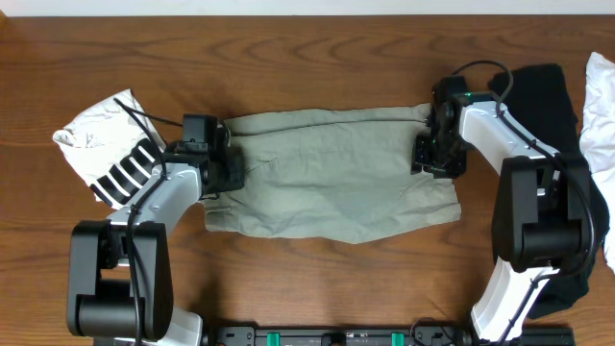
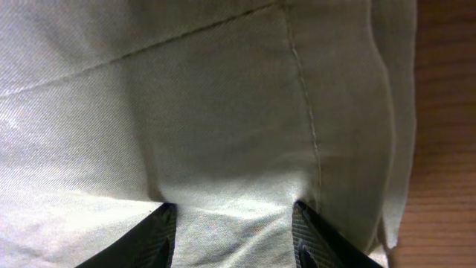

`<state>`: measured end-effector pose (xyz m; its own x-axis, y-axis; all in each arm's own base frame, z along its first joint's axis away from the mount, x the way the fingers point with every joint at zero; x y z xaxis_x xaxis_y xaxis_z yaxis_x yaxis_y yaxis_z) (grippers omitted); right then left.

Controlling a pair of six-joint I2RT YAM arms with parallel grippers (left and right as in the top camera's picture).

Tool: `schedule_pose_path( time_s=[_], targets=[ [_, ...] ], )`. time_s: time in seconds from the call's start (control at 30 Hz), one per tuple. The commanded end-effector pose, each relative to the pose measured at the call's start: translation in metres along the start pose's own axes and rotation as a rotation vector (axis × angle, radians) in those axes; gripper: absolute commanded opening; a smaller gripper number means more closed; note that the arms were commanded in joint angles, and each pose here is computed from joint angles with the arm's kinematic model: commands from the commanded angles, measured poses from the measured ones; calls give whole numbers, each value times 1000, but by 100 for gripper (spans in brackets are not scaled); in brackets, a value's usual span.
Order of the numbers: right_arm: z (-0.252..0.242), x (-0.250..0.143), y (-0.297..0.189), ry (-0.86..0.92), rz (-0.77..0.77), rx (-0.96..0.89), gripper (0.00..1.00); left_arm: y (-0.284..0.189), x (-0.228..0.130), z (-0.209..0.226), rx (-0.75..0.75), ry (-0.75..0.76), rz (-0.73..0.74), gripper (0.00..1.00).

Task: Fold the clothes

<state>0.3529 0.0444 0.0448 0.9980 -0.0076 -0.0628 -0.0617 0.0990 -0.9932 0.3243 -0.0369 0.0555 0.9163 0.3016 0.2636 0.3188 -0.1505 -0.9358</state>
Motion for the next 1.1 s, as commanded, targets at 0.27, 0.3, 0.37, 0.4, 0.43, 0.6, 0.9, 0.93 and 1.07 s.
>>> schedule_pose_path(
  time_s=[0.27,0.3,0.37,0.4,0.43,0.6,0.9,0.93,1.07],
  targets=[
    [-39,8,-41,52,-184,137,79,-58,15,-28,-145,90,-53,52],
    [-41,7,-47,40,-199,148,79,-67,15,-31,-167,91,-66,54],
    [-47,1,-56,17,-200,163,81,-82,14,-33,-181,94,-91,60],
    [-50,-3,-56,20,-184,163,81,-89,12,-33,-183,95,-97,64],
    [-53,-9,-56,23,-158,165,81,-95,9,-33,-184,92,-98,66],
    [-61,-23,-42,31,-109,170,85,-104,-7,-28,-166,37,-40,67],
    [-44,-25,-15,-14,-164,322,88,-102,-19,-23,-144,23,19,67],
    [-41,-23,-13,-23,-184,341,88,-102,-19,-23,-144,23,19,67],
    [-28,-18,-8,-61,-237,408,88,-102,-19,-23,-144,22,19,68]
  ],
)
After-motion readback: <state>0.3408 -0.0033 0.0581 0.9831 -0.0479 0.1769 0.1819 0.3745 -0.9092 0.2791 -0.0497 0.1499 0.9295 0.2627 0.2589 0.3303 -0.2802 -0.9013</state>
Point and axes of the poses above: each gripper's point midway between its finger pads, its own y axis out along the fingers, its own z axis along the line the jaws close on, x = y × z, the point moved 5 cm from there along -y, back along the fingers, and after that the axes turned 11 degrees about -y, right-handed, at the moved point
